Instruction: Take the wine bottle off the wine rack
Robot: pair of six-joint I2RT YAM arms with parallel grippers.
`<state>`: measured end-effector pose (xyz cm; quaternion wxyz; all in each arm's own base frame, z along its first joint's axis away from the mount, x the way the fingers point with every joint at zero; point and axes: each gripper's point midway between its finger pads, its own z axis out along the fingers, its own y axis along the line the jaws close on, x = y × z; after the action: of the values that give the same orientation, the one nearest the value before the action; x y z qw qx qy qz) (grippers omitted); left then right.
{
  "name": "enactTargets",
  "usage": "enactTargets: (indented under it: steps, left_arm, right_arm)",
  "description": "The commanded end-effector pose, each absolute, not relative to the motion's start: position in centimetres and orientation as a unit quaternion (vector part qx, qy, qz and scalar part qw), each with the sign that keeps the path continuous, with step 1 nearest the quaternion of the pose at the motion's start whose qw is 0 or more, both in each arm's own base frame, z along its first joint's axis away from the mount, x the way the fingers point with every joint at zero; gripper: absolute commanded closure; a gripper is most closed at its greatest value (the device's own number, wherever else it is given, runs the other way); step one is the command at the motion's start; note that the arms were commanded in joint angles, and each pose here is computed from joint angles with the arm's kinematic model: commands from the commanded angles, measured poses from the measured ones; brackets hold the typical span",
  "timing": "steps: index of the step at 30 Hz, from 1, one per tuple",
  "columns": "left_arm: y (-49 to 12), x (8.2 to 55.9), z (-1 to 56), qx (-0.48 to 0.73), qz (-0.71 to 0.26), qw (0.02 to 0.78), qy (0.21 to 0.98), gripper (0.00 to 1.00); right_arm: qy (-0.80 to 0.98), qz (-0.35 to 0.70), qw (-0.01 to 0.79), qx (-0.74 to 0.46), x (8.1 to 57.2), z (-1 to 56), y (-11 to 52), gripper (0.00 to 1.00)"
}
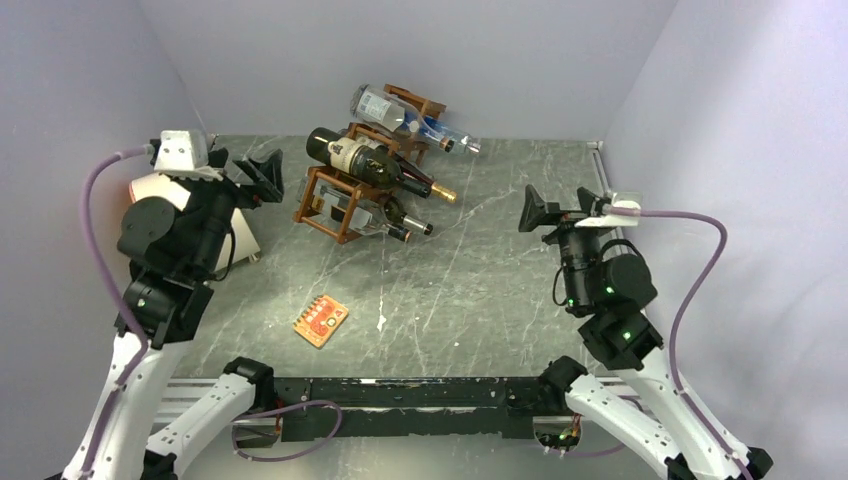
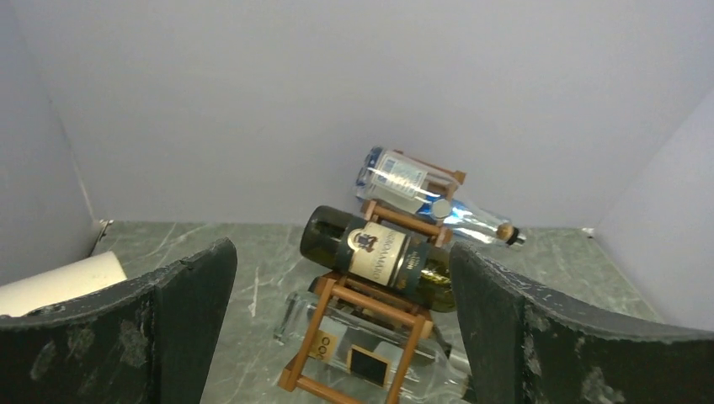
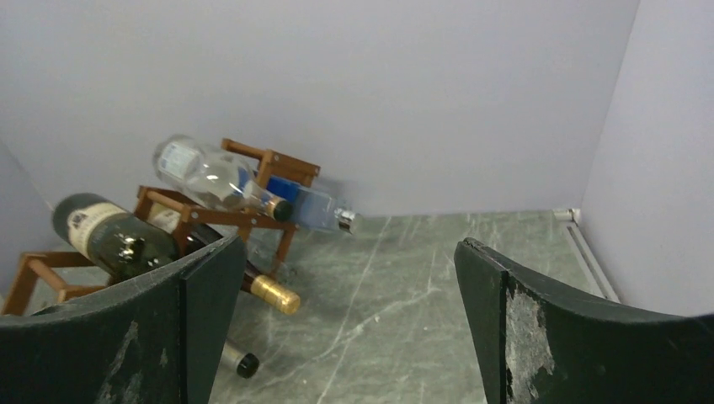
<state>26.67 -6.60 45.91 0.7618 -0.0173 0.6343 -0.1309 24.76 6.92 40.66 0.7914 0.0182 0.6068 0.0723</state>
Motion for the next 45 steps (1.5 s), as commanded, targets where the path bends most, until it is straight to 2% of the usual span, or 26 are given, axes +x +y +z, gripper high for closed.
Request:
enactTargets:
  steps: [1, 14, 20, 27, 36, 41, 45]
  left_arm:
    - [-6.2, 28.6, 45.3, -0.029, -0.125, 0.763, 0.633, 0.01]
    - [-6.3, 33.9, 40.7, -0.009, -0.134, 0.728, 0.672, 0.01]
    - [-7.8, 35.2, 39.7, 0.014, -0.162, 0.717, 0.677, 0.01]
    - [-9.9, 35.9, 38.8, 0.046, -0.186, 0.701, 0.686, 0.02]
    - [-11.6, 36.0, 38.6, 0.064, -0.216, 0.692, 0.686, 0.02]
    - [-12.3, 35.6, 39.0, 0.068, -0.235, 0.693, 0.678, 0.02]
    - [-12.4, 35.2, 39.6, 0.071, -0.239, 0.698, 0.672, 0.02]
  right_arm:
    - [0.631, 0.072, 0.772, 0.036, 26.5, 38.4, 7.2, 0.00]
    - [0.751, 0.030, 0.649, 0.115, 31.1, 28.9, 6.2, 0.00]
    - [0.807, 0.037, 0.585, 0.064, 31.7, 24.7, 7.8, 0.00]
    - [0.821, 0.168, 0.546, -0.012, 31.9, 23.2, 13.6, 0.00]
    - [0.766, 0.417, 0.485, -0.066, 32.4, 24.6, 23.4, 0.00]
    - [0.713, 0.502, 0.487, -0.040, 33.2, 26.5, 26.6, 0.00]
    - [0.704, 0.501, 0.500, 0.050, 34.7, 26.0, 27.7, 0.00]
